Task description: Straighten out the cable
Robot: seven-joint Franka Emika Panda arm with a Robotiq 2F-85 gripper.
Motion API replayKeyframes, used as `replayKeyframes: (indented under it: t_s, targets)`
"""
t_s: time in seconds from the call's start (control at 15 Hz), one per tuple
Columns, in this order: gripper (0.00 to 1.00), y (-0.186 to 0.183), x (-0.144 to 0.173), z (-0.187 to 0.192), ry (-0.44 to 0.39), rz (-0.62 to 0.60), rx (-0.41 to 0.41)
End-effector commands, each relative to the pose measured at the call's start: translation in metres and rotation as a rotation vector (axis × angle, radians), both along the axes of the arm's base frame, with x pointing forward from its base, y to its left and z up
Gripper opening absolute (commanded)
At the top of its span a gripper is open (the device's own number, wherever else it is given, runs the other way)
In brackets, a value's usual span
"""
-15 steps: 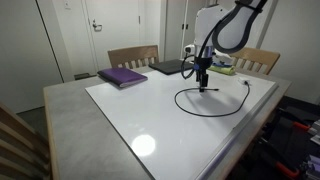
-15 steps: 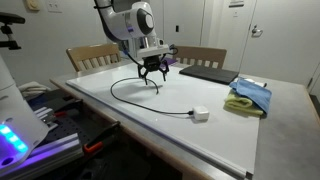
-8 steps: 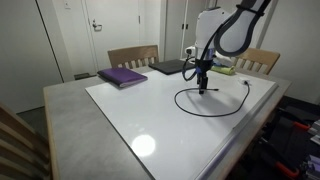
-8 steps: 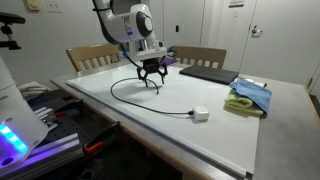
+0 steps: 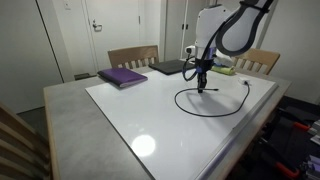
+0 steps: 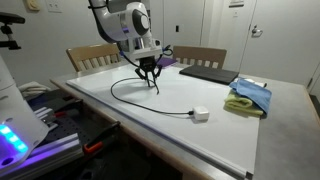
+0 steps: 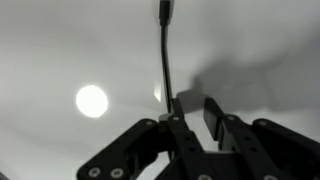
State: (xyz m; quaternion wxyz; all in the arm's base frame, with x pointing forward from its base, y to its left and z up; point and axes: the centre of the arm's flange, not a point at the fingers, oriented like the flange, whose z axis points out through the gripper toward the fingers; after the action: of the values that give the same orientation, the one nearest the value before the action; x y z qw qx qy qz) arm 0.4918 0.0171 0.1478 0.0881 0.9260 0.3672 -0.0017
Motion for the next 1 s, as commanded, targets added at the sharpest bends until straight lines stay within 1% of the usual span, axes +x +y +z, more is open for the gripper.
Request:
replayKeyframes:
  t_s: [0.0,0.2,0.27,0.4,0.53,0.6,0.67,0.73,0.93]
  targets:
    - [0.00,-0.002,0.008,-0.010,-0.019,-0.003,-0.011]
    - [0.00,0.003,0.019,-0.005,-0.029,0.037,-0.016]
    - [0.00,0.005,0.022,-0.004,-0.027,0.066,-0.022]
    - [0.00,0.015,0.032,0.000,-0.018,0.164,-0.056]
    - [0.00,0.024,0.039,0.006,-0.012,0.225,-0.084]
    - [0.26,0.027,0.041,0.007,-0.011,0.247,-0.092]
    - [0.28,0.026,0.044,0.008,-0.009,0.260,-0.099]
    - [0.33,0.025,0.046,0.008,-0.006,0.273,-0.098]
    - [0.56,0.014,0.053,0.001,0.017,0.299,-0.067]
